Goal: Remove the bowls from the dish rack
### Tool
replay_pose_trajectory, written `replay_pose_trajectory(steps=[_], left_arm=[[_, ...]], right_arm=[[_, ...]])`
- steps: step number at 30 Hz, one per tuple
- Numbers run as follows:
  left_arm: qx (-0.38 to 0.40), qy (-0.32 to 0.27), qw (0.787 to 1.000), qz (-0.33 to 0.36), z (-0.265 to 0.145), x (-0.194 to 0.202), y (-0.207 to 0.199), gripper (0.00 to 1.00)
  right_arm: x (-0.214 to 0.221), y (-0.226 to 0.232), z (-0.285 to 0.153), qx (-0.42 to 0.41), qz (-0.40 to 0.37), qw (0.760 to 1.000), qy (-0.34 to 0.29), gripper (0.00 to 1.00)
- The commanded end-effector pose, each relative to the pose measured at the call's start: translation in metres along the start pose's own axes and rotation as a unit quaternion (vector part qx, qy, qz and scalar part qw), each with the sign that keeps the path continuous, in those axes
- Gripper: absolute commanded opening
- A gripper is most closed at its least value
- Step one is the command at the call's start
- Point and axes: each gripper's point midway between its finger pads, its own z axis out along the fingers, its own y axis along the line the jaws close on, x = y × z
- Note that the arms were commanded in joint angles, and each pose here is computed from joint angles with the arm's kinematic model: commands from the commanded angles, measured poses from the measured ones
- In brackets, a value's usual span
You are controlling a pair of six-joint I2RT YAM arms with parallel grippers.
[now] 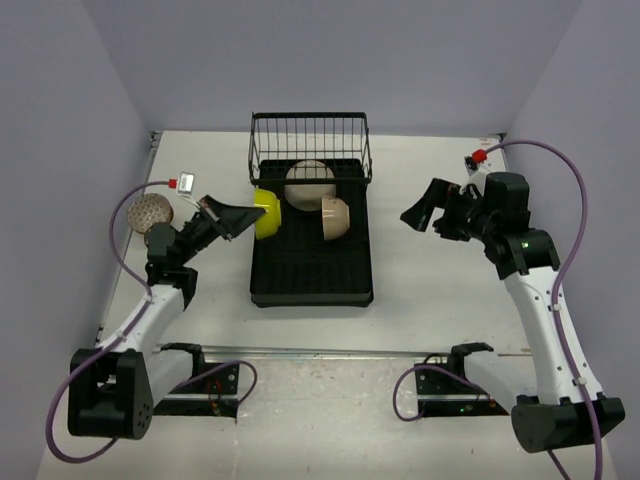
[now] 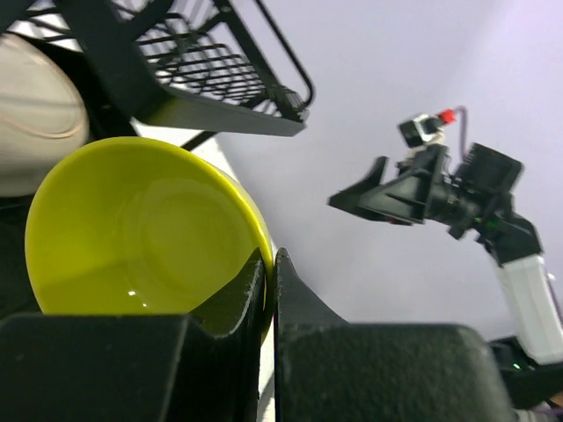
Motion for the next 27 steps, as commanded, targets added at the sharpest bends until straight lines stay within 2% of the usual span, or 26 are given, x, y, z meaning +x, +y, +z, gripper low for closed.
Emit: replay_pose_trajectory(steps=[1,2,5,6,7,8,9,11,12,14,15,16,17,18,20,27], left_arm=[[-0.076,0.006,0.997,0.021,-0.014,-0.003,0.025,0.00],[-0.105,0.018,0.994,0.002,-0.019,0.003,0.036,0.00],[-0.160,0.037,0.986,0.017,-0.028,0.005,0.048,0.00],[-0.173,0.027,0.984,0.034,-0.027,-0.005,0.043,0.00],[-0.190,0.030,0.980,0.057,-0.031,-0.007,0.046,0.00],[-0.225,0.042,0.973,0.042,-0.039,-0.001,0.053,0.00],[-0.243,0.033,0.967,0.074,-0.039,-0.014,0.048,0.00],[-0.290,0.040,0.953,0.072,-0.051,-0.015,0.053,0.00],[-0.329,0.027,0.939,0.098,-0.059,-0.026,0.059,0.00],[-0.396,0.025,0.912,0.107,-0.076,-0.039,0.058,0.00],[-0.445,0.010,0.886,0.130,-0.089,-0.053,0.067,0.00],[-0.477,0.010,0.869,0.133,-0.099,-0.059,0.064,0.00],[-0.529,0.004,0.837,0.139,-0.113,-0.069,0.076,0.00],[-0.549,0.003,0.824,0.141,-0.119,-0.074,0.078,0.00],[-0.608,-0.011,0.781,0.144,-0.139,-0.087,0.082,0.00],[-0.707,-0.010,0.692,0.145,-0.158,-0.121,0.099,0.00]], right_arm=[[0.000,0.007,-0.008,-0.012,-0.008,1.000,-0.008,0.99],[0.001,0.006,-0.007,-0.013,-0.008,1.000,-0.008,0.99],[0.003,0.007,-0.008,-0.016,-0.006,1.000,-0.007,0.99],[0.004,0.007,-0.008,-0.015,-0.006,1.000,-0.007,0.99],[0.004,0.007,-0.009,-0.016,-0.006,1.000,-0.006,0.99],[0.004,0.006,-0.008,-0.013,-0.005,1.000,-0.006,0.99],[0.004,0.006,-0.009,-0.013,-0.005,1.000,-0.006,0.99],[0.004,0.006,-0.008,-0.013,-0.005,1.000,-0.004,0.99],[0.004,0.007,-0.008,-0.015,-0.004,1.000,-0.005,0.99],[0.004,0.009,-0.008,-0.019,0.002,1.000,-0.004,0.99],[0.004,0.009,-0.008,-0.020,0.006,1.000,-0.005,0.99],[0.004,0.011,-0.008,-0.024,0.006,1.000,-0.006,0.99],[0.004,0.012,-0.009,-0.027,0.008,1.000,-0.005,0.99],[0.004,0.012,-0.008,-0.028,0.011,1.000,-0.004,0.99],[0.002,0.013,-0.009,-0.025,0.014,1.000,-0.002,0.99],[-0.010,0.021,-0.010,-0.028,0.019,0.999,0.001,0.99]])
